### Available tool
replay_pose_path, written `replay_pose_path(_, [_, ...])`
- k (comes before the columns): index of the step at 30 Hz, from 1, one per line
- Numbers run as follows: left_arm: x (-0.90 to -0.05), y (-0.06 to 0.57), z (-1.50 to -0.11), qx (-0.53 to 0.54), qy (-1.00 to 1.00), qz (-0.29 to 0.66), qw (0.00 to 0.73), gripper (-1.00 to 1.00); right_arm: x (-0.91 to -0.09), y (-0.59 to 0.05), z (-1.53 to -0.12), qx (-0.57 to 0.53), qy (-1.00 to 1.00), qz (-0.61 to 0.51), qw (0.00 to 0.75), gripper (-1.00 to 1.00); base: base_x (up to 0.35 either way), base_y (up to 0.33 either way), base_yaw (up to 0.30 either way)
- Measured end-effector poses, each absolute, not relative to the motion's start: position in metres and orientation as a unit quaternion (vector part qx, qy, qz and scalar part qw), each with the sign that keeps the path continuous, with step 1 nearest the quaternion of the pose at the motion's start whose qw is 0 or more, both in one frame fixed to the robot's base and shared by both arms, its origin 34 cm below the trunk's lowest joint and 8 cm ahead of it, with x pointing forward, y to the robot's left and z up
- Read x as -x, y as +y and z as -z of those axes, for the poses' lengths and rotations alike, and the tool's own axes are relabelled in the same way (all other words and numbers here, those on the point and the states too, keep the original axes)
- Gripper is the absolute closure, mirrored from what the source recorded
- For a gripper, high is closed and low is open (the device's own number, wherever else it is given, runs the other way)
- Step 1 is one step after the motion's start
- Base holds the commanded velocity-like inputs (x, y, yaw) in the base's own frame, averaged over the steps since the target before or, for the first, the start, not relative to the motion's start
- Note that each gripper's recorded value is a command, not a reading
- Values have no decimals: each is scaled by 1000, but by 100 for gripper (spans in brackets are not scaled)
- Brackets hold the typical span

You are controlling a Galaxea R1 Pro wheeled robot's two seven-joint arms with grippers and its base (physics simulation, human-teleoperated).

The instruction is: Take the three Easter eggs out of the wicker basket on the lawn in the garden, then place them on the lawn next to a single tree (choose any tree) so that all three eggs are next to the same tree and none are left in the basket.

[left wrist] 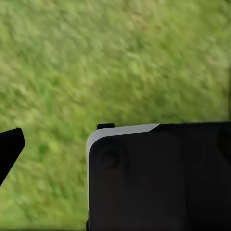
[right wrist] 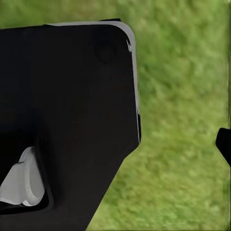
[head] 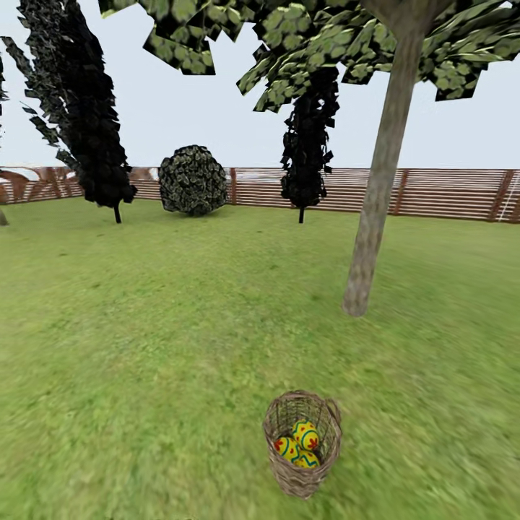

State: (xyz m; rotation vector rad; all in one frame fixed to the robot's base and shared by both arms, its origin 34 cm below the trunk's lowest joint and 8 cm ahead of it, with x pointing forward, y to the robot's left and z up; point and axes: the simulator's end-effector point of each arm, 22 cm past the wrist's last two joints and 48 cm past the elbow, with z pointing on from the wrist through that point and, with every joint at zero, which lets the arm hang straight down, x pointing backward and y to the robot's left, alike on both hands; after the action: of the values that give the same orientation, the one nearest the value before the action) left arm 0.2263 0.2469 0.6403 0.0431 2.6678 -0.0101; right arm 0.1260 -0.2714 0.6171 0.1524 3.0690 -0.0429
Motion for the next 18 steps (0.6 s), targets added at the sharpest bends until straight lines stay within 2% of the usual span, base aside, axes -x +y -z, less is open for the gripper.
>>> replay_pose_path(18, [-226,247,-640,-16,972,4,234,-100,-126,-271,-617,-50,998,14,34,-100,46,-276,286])
